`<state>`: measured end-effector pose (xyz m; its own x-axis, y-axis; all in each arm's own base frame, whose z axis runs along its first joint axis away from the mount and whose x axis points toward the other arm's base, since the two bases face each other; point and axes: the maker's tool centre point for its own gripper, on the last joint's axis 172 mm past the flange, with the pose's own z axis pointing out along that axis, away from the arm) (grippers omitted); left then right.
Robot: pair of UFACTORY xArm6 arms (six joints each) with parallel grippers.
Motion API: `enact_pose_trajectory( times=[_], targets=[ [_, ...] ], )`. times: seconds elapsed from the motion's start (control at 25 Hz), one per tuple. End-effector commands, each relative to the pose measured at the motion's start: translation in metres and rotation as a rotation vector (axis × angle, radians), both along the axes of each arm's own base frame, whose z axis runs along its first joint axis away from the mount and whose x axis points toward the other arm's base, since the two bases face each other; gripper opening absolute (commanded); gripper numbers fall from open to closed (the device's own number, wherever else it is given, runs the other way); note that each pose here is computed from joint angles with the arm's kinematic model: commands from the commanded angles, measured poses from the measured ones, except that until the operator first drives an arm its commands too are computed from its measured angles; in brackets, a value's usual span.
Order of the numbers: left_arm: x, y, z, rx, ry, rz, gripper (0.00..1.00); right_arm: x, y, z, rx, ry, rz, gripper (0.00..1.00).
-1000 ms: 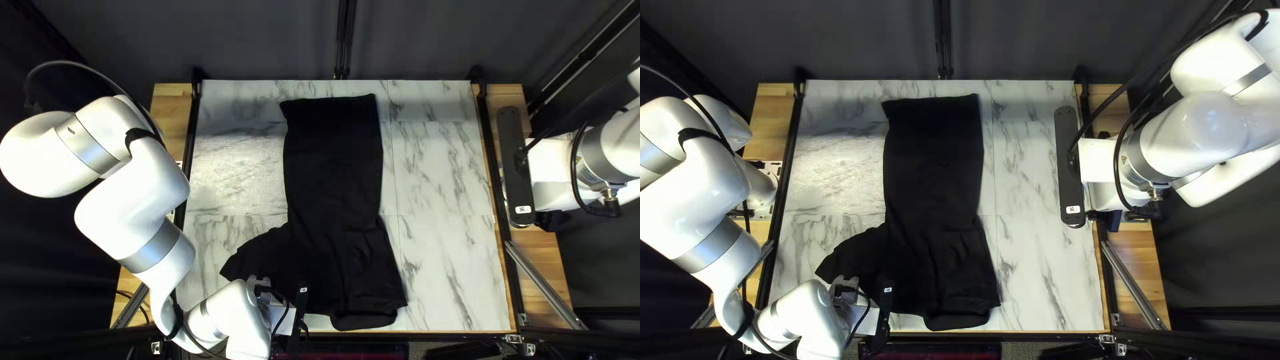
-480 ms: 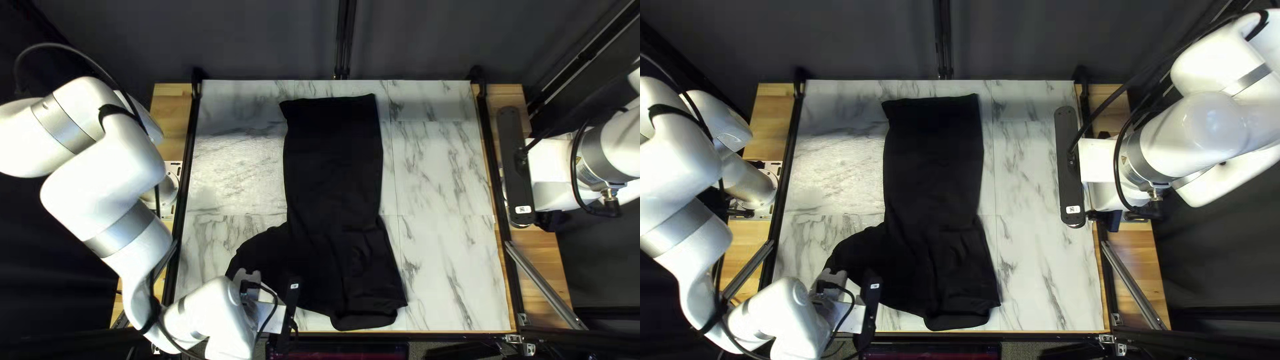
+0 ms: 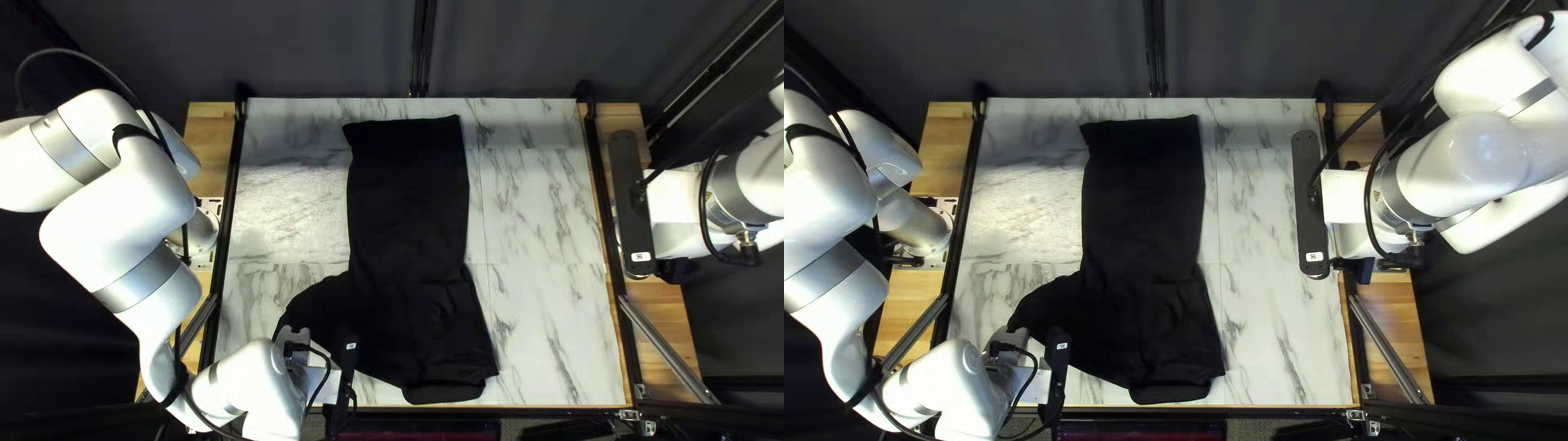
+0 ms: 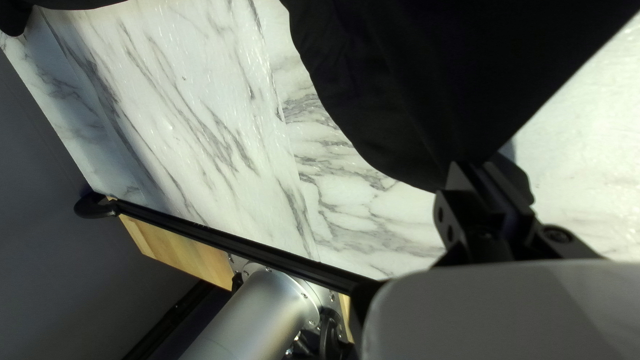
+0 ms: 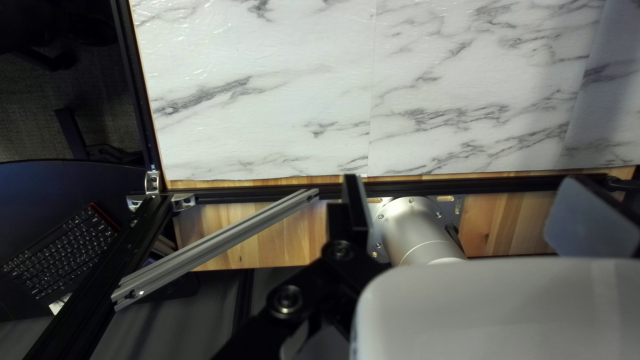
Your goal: Fold t-shirt
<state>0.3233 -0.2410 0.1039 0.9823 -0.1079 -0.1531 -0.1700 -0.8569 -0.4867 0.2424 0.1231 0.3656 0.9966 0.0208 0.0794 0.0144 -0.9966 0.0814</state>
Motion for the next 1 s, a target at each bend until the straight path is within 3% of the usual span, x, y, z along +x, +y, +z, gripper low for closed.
enact_pose_trajectory(
  times=[0.04, 0.48, 1.0],
  targets=[
    [0.025, 0.006, 0.006, -0.007, -0.003, -0.039, 0.06, 0.0, 0.0, 0.0, 0.0, 0.0, 0.0, 1.0],
    [0.066, 0.011, 0.041, 0.011, -0.023, -0.135, 0.06, 0.0, 0.0, 0.0, 0.0, 0.0, 0.0, 1.0],
    [0.083, 0.038, 0.098, 0.067, -0.003, -0.182, 0.13, 0.0, 0.0, 0.0, 0.0, 0.0, 0.0, 1.0]
  ],
)
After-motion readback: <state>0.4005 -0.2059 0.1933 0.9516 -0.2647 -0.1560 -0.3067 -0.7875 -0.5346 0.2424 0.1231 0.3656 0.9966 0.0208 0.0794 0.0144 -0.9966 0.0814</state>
